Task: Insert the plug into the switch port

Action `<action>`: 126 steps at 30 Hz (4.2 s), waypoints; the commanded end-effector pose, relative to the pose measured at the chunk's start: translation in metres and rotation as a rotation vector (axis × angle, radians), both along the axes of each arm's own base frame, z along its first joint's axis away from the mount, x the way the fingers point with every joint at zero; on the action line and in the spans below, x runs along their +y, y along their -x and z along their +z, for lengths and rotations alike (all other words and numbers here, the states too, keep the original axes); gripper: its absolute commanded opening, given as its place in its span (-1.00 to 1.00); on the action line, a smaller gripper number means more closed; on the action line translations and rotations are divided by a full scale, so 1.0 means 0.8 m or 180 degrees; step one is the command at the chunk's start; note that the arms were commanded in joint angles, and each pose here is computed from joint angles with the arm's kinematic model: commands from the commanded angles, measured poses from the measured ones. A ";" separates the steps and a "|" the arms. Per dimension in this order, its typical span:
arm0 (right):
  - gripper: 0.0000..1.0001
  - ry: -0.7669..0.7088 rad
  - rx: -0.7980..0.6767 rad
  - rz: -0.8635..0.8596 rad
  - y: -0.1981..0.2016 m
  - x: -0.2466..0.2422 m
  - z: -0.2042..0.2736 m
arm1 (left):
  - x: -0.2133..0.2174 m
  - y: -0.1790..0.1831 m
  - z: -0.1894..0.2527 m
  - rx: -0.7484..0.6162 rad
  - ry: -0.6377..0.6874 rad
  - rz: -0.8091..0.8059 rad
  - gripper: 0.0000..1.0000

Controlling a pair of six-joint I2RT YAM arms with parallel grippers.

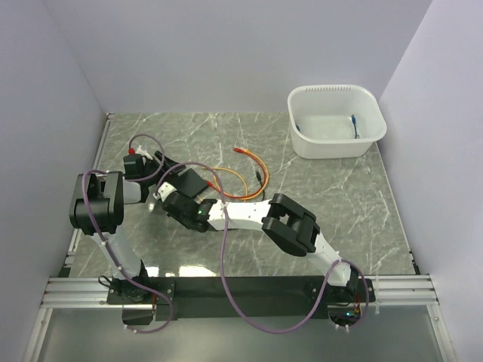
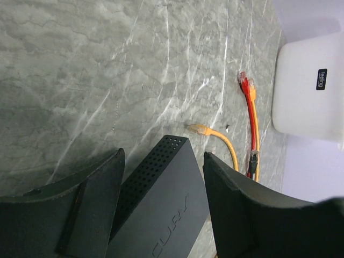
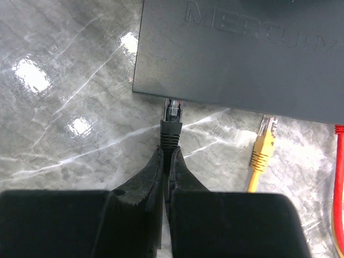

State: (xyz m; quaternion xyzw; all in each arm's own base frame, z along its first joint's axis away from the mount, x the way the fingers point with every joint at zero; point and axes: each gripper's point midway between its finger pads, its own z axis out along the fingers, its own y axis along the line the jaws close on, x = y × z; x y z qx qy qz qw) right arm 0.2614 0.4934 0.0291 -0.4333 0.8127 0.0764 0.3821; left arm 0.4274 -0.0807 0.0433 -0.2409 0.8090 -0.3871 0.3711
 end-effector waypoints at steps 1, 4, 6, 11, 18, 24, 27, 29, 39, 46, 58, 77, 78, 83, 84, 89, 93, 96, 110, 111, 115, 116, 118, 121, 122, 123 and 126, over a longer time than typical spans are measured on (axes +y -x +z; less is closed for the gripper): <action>-1.00 -0.0850 -0.0543 -0.0198 -0.050 0.048 0.116 | -0.034 0.051 -0.042 0.0649 0.0263 -0.0215 0.33; -1.00 -0.0885 -0.0482 -0.0232 -0.052 0.046 0.112 | -0.037 0.058 -0.045 0.0687 0.0251 -0.0241 0.34; -1.00 -0.0971 -0.0446 -0.0261 -0.054 0.042 0.115 | -0.040 0.064 -0.047 0.0720 0.0230 -0.0255 0.33; -1.00 -0.1101 -0.0325 -0.0365 -0.071 0.038 0.133 | -0.049 0.090 -0.052 0.0811 0.0206 -0.0252 0.33; -1.00 -0.1197 -0.0337 -0.0481 -0.099 0.042 0.143 | -0.067 0.124 -0.060 0.0914 0.0190 -0.0344 0.33; -1.00 -0.1417 -0.0267 -0.0424 -0.103 0.052 0.155 | -0.081 0.140 -0.058 0.0920 0.0213 -0.0384 0.33; -1.00 -0.1464 -0.0267 -0.0380 -0.104 0.059 0.160 | -0.086 0.145 -0.060 0.0945 0.0205 -0.0410 0.33; -1.00 -0.1498 -0.0257 -0.0322 -0.102 0.062 0.162 | -0.084 0.141 -0.057 0.0936 0.0166 -0.0390 0.33; -1.00 -0.1412 -0.0122 -0.0064 -0.070 0.069 0.154 | -0.052 0.110 -0.046 0.0904 -0.0056 -0.0232 0.33; -1.00 -0.1322 -0.0019 -0.0056 -0.061 0.067 0.140 | -0.014 0.110 -0.053 0.0949 -0.0044 0.0054 0.32; -0.22 -0.1176 0.0035 -0.0168 -0.044 0.029 0.143 | 0.025 0.094 -0.032 0.0761 -0.0259 0.0415 0.31; 0.13 -0.1160 0.0086 -0.0877 -0.068 -0.099 0.151 | 0.068 0.029 0.017 0.0360 -0.0428 0.0863 0.29; 0.13 -0.1147 0.0080 -0.0892 -0.068 -0.104 0.149 | 0.069 0.027 0.018 0.0354 -0.0430 0.0885 0.28; 0.12 -0.1084 0.0107 -0.1014 -0.061 -0.137 0.130 | 0.070 0.017 0.022 0.0306 -0.0372 0.0905 0.25; 0.11 -0.1081 0.0111 -0.1034 -0.060 -0.142 0.127 | 0.069 0.013 0.026 0.0288 -0.0365 0.0900 0.25; 0.11 -0.1090 0.0158 -0.1064 -0.050 -0.164 0.115 | 0.071 0.000 0.030 0.0264 -0.0383 0.0883 0.25; 0.04 -0.1190 0.0277 -0.0920 -0.040 -0.156 0.115 | 0.077 -0.012 0.036 0.0178 -0.0437 0.0899 0.25; -0.04 -0.1233 0.0476 -0.0686 -0.027 -0.137 0.108 | 0.071 -0.014 0.040 0.0044 -0.0406 0.0795 0.25; -0.24 -0.1044 0.0818 -0.0578 -0.029 -0.093 0.060 | 0.064 -0.001 0.015 0.0102 -0.0378 0.0729 0.22; -0.24 -0.1032 0.0833 -0.0584 -0.029 -0.092 0.057 | 0.064 -0.001 0.016 0.0092 -0.0378 0.0730 0.22; -0.25 -0.0945 0.0838 -0.0621 -0.032 -0.090 0.046 | 0.065 0.000 0.019 0.0073 -0.0381 0.0740 0.22; -0.25 -0.0919 0.0840 -0.0624 -0.032 -0.090 0.043 | 0.064 0.000 0.019 0.0073 -0.0381 0.0735 0.22; -0.25 -0.0862 0.0853 -0.0603 -0.030 -0.086 0.035 | 0.064 0.000 0.020 0.0069 -0.0374 0.0733 0.22; -0.26 -0.0759 0.0837 -0.0624 -0.032 -0.084 0.025 | 0.064 0.001 0.022 0.0044 -0.0370 0.0731 0.21; -0.26 -0.0720 0.0838 -0.0620 -0.030 -0.084 0.022 | 0.063 0.001 0.022 0.0039 -0.0370 0.0727 0.21; -0.27 -0.0682 0.0820 -0.0649 -0.031 -0.085 0.019 | 0.063 0.002 0.022 0.0035 -0.0361 0.0721 0.21; -0.27 -0.0630 0.0789 -0.0695 -0.036 -0.085 0.013 | 0.062 0.001 0.026 0.0001 -0.0359 0.0718 0.20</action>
